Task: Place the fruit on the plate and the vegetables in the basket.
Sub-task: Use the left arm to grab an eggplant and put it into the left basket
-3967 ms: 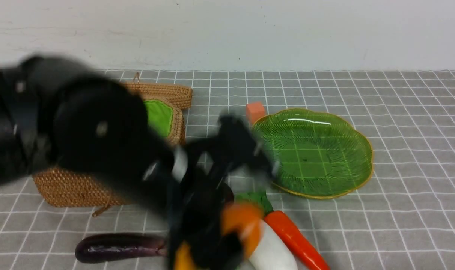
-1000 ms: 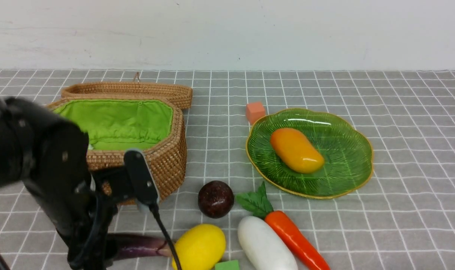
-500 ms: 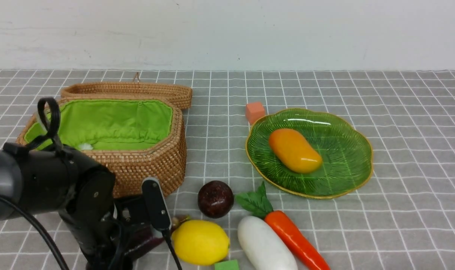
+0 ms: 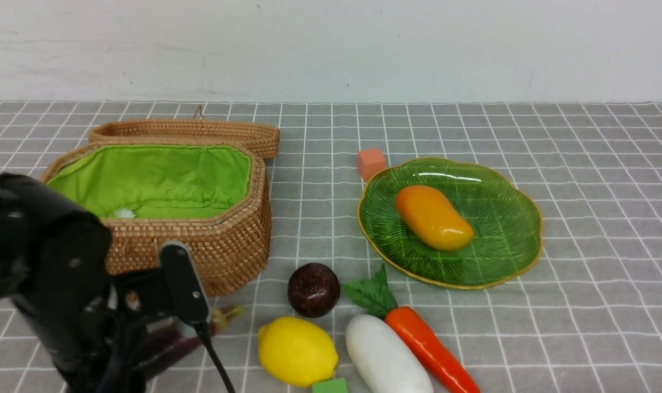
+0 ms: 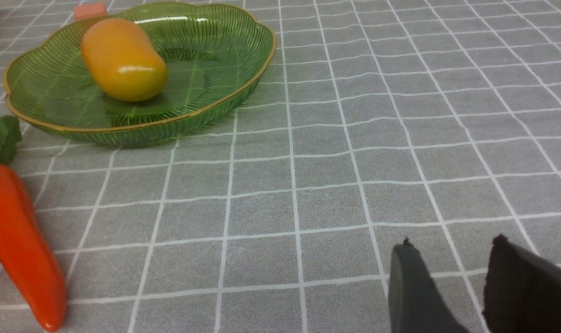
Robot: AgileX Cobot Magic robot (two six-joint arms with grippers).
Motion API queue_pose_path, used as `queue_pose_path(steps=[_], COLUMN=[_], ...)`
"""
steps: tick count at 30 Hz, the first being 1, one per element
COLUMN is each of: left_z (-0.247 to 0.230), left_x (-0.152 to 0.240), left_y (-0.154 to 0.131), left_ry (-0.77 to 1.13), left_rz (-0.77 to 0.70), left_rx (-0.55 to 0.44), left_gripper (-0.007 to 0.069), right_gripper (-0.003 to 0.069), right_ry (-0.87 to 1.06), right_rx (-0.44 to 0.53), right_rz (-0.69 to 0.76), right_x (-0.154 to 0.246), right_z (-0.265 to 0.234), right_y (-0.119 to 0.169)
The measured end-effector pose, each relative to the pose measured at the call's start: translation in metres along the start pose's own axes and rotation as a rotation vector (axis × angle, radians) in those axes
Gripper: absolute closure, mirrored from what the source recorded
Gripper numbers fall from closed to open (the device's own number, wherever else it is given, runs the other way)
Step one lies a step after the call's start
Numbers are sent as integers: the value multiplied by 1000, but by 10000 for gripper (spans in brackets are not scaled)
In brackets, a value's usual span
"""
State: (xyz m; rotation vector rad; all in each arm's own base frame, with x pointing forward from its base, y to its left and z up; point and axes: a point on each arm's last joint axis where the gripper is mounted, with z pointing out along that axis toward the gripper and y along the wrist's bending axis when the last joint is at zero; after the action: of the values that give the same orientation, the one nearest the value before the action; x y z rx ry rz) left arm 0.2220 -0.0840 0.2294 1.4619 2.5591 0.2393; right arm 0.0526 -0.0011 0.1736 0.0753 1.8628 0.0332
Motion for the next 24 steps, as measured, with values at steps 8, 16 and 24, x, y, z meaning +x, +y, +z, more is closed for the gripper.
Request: queue_pose_path(steps=[8, 16, 24], left_z=[-73, -90, -39], left_x=[10, -1, -20], left_y=[51, 121, 142], left_ry=[-201, -431, -318], left_rz=[-195, -92, 129], left_rx=[-234, -689, -711], left_gripper=[178, 178, 178], right_gripper=[419, 419, 419], right_ry=[0, 0, 0], right_rx=[0, 0, 0], right_rz=[0, 0, 0], right_x=[0, 0, 0], right_z=[0, 0, 0], right_y=[0, 0, 0])
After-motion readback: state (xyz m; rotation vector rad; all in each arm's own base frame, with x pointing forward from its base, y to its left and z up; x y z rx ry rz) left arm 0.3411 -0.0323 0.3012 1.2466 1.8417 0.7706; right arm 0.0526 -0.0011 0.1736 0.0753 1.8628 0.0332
